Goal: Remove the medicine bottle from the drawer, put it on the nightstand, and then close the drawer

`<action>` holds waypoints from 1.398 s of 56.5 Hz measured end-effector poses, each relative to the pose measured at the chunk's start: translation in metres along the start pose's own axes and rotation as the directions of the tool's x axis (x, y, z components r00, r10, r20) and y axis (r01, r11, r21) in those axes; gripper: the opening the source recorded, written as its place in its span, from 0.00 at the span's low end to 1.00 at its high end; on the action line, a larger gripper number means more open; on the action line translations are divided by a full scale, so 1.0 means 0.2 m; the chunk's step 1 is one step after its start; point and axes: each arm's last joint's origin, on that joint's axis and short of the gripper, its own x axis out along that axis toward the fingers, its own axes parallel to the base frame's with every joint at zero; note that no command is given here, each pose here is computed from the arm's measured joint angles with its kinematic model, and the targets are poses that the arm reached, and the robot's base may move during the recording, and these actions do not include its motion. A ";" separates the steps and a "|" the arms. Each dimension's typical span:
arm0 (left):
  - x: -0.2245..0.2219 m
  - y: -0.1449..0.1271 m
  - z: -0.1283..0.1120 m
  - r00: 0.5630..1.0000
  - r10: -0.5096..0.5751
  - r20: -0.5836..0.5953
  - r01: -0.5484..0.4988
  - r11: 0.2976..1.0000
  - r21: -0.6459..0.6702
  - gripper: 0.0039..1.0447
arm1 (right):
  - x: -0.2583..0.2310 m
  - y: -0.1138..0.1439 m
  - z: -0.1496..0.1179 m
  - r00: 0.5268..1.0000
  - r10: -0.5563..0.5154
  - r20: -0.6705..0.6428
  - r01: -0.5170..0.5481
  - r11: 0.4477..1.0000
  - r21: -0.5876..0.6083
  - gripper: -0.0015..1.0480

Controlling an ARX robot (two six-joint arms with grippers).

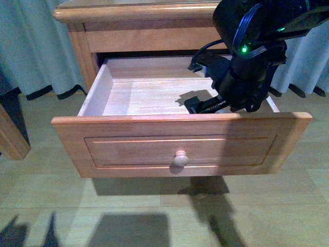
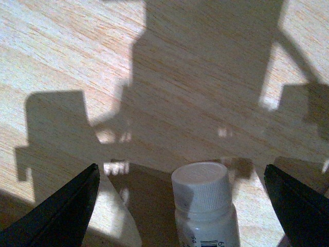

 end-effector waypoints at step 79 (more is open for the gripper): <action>0.00 0.00 0.00 1.000 0.000 0.000 0.000 1.000 0.000 0.94 | -0.03 0.00 -0.03 1.000 0.006 0.012 -0.006 1.000 -0.008 0.27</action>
